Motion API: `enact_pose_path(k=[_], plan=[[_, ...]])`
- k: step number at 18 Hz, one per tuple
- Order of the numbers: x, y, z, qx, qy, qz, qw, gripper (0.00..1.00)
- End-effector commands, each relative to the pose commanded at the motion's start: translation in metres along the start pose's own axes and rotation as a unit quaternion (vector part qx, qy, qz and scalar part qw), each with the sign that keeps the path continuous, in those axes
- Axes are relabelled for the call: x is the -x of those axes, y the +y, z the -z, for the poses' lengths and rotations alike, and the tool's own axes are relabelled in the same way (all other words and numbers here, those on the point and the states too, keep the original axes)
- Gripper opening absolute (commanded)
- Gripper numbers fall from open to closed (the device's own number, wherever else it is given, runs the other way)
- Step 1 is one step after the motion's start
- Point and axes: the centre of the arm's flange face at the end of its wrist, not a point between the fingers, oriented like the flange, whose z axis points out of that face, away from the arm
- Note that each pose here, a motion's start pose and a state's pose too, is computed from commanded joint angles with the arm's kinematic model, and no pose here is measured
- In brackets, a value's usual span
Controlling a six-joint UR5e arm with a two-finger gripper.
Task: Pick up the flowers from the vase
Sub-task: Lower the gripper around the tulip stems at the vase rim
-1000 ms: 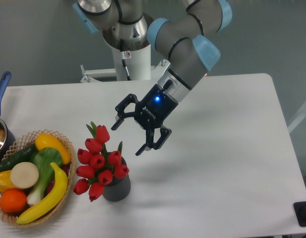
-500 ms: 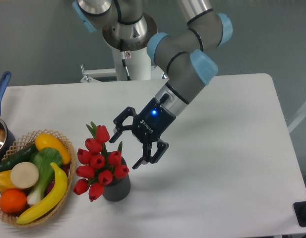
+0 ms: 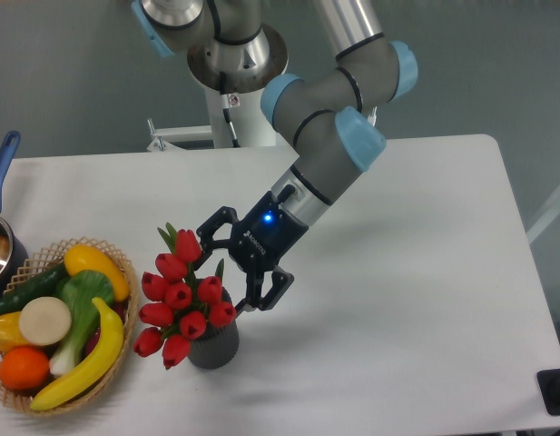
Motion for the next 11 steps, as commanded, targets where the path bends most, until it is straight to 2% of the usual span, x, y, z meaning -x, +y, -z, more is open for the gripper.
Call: enact_pose_path(k=[11], plan=[[-0.001,-0.001,-0.015,0.001,0.013,-0.001,0.9999,1.00]])
